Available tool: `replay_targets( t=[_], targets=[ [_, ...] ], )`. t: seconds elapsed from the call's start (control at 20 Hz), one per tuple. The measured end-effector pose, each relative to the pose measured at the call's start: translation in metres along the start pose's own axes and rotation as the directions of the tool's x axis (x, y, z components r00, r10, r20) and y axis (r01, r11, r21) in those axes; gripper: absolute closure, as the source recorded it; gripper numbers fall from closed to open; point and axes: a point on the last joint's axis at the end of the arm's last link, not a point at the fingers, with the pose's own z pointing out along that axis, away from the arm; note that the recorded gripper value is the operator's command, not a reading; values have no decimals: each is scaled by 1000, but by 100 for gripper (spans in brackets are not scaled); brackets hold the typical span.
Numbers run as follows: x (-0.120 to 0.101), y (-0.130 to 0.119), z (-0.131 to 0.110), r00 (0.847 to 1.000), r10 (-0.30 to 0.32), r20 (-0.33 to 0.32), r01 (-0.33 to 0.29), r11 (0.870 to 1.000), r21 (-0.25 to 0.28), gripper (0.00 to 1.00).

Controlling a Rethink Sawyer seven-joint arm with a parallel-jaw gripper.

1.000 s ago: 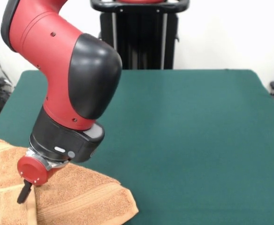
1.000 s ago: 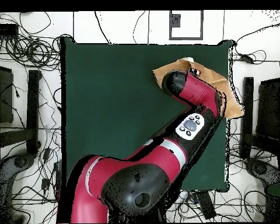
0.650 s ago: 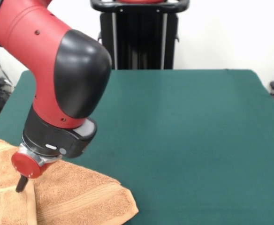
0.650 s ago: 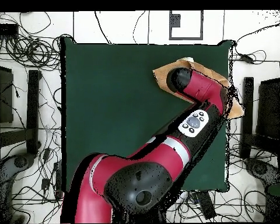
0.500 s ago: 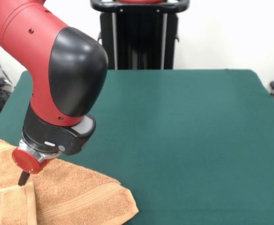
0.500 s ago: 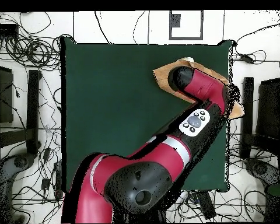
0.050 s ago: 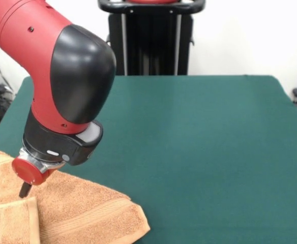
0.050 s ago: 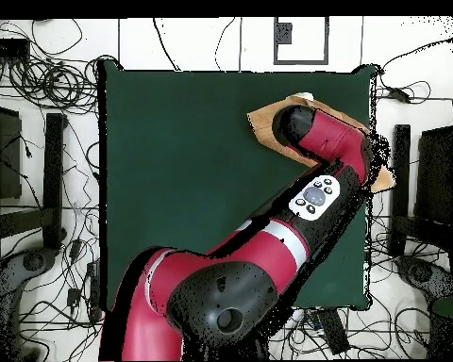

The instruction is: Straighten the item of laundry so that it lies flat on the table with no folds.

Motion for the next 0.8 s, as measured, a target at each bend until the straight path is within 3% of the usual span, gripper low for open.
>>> replay_targets(
  t=[0.5, 0.8],
  targets=[
    [-25, 11, -5, 1000, 28, 10, -28, 1000, -10, 0],
    [-48, 19, -14, 997, 33, 63, -31, 999, -28, 0]
  ],
)
